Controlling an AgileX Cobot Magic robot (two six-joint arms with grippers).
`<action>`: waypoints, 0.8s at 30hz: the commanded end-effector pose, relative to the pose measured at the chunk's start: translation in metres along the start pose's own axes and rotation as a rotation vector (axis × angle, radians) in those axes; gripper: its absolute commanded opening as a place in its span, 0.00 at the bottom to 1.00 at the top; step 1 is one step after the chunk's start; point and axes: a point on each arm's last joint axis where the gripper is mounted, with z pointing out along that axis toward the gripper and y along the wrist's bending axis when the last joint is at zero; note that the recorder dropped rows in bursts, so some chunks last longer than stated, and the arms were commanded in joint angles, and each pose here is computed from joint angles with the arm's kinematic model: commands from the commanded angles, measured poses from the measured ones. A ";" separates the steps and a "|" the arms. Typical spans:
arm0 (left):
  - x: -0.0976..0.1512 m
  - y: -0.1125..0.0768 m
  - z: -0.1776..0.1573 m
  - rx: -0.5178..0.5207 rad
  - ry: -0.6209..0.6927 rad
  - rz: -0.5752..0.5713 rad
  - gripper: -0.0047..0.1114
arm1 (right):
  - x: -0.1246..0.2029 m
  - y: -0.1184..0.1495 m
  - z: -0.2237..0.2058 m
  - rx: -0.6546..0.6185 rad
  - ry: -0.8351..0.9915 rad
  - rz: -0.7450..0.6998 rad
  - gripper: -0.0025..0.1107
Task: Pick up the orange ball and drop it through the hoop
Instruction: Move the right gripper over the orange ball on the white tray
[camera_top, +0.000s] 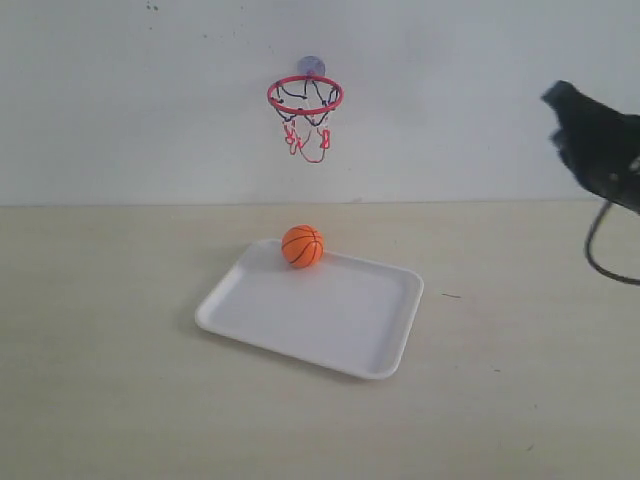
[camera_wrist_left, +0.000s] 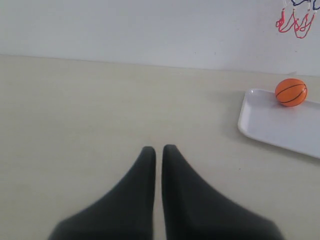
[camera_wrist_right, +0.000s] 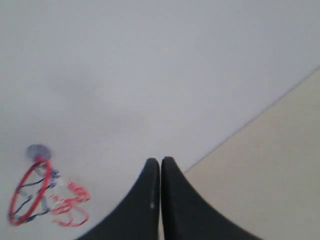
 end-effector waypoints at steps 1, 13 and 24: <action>0.000 0.000 0.000 0.000 -0.014 -0.014 0.08 | 0.026 0.041 0.066 -0.359 0.416 -0.284 0.02; 0.000 0.000 0.000 0.000 -0.012 -0.014 0.08 | 0.067 0.103 0.131 -0.563 0.641 -0.509 0.02; 0.000 0.000 0.000 0.000 -0.012 -0.014 0.08 | 0.046 0.127 0.110 -0.778 0.317 -1.301 0.02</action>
